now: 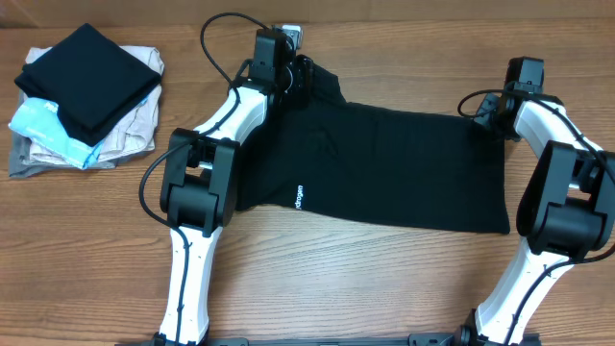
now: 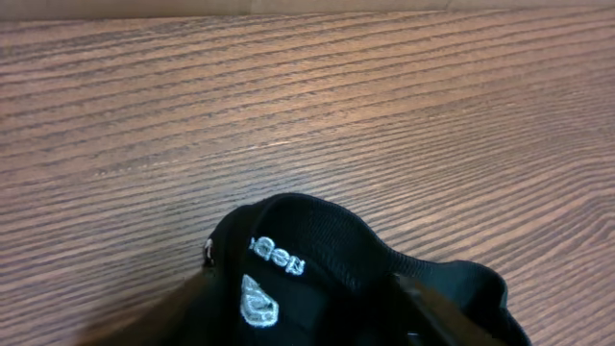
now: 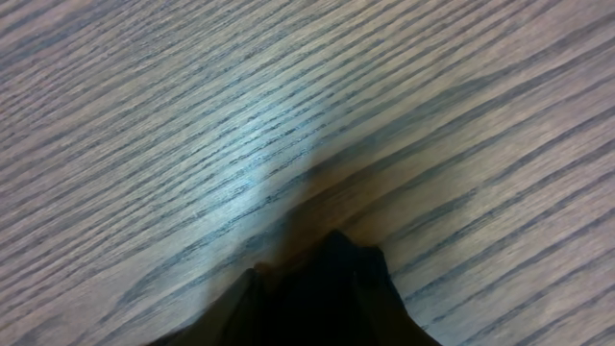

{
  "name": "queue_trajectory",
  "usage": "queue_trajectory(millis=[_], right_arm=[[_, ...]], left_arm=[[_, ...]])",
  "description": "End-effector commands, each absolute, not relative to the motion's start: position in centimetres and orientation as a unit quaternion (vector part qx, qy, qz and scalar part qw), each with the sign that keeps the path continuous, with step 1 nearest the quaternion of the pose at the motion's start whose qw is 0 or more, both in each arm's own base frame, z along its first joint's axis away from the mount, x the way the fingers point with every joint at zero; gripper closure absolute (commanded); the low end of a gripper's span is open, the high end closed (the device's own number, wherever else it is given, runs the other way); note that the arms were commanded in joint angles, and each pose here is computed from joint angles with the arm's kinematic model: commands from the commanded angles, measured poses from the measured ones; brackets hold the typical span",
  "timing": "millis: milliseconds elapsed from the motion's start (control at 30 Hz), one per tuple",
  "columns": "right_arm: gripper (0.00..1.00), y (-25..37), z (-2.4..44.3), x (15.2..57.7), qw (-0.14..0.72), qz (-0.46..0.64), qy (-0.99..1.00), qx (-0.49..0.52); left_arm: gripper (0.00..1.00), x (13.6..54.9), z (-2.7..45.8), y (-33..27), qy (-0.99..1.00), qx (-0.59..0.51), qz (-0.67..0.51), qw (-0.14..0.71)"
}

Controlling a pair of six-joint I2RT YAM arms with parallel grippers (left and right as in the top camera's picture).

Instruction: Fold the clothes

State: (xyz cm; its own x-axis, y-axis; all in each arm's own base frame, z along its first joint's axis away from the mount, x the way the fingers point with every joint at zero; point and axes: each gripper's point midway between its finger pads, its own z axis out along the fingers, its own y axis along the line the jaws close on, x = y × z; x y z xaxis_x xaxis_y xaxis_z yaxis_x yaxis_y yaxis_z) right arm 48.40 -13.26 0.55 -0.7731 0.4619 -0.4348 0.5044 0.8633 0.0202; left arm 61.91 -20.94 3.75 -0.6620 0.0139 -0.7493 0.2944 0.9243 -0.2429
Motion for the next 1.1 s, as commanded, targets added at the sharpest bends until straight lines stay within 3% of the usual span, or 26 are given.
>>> queue_trajectory(millis=[0,100,233,367,567,600,633,667,767,900,1067], right_arm=[[0.72,-13.2,-0.4,47.7,0.205,-0.047,0.943,0.26],[0.77,-13.1,-0.4,47.6,0.203,-0.047,0.943,0.26],[0.77,-13.1,-0.4,47.6,0.204,-0.047,0.943,0.26],[0.96,-13.2,-0.3,47.8,0.207,-0.047,0.942,0.26],[0.96,-13.2,-0.3,47.8,0.207,-0.047,0.942,0.26],[0.96,-13.2,-0.3,47.8,0.207,-0.047,0.942,0.26],[0.96,-13.2,-0.3,47.8,0.207,-0.047,0.942,0.259],[0.96,-13.2,-0.3,47.8,0.207,-0.047,0.942,0.26],[0.93,-13.2,-0.3,47.8,0.207,-0.047,0.942,0.26],[0.89,-13.2,-0.3,47.8,0.207,-0.047,0.942,0.26],[0.87,-13.2,-0.3,47.8,0.207,-0.047,0.942,0.26]], left_arm=[[0.53,62.2,3.0,-20.5,0.896,0.093,-0.159,0.404],[0.71,62.4,3.0,-19.8,0.897,0.087,-0.156,0.404],[0.79,62.7,3.3,-19.1,0.898,0.08,-0.161,0.402],[0.84,63.2,4.5,-18.7,0.899,0.079,-0.163,0.399],[0.85,64.1,7.7,-18.2,0.898,0.085,-0.155,0.402],[0.82,64.2,8.1,-18.2,0.897,0.085,-0.156,0.405],[0.72,64.4,8.3,-18.2,0.896,0.085,-0.156,0.408],[0.52,64.4,8.4,-18.2,0.895,0.085,-0.157,0.41],[0.41,64.4,8.1,-18.3,0.896,0.085,-0.157,0.407],[0.39,64.2,7.2,-18.8,0.897,0.094,-0.156,0.403],[0.43,64.3,5.4,-20.2,0.895,0.11,-0.157,0.404]])
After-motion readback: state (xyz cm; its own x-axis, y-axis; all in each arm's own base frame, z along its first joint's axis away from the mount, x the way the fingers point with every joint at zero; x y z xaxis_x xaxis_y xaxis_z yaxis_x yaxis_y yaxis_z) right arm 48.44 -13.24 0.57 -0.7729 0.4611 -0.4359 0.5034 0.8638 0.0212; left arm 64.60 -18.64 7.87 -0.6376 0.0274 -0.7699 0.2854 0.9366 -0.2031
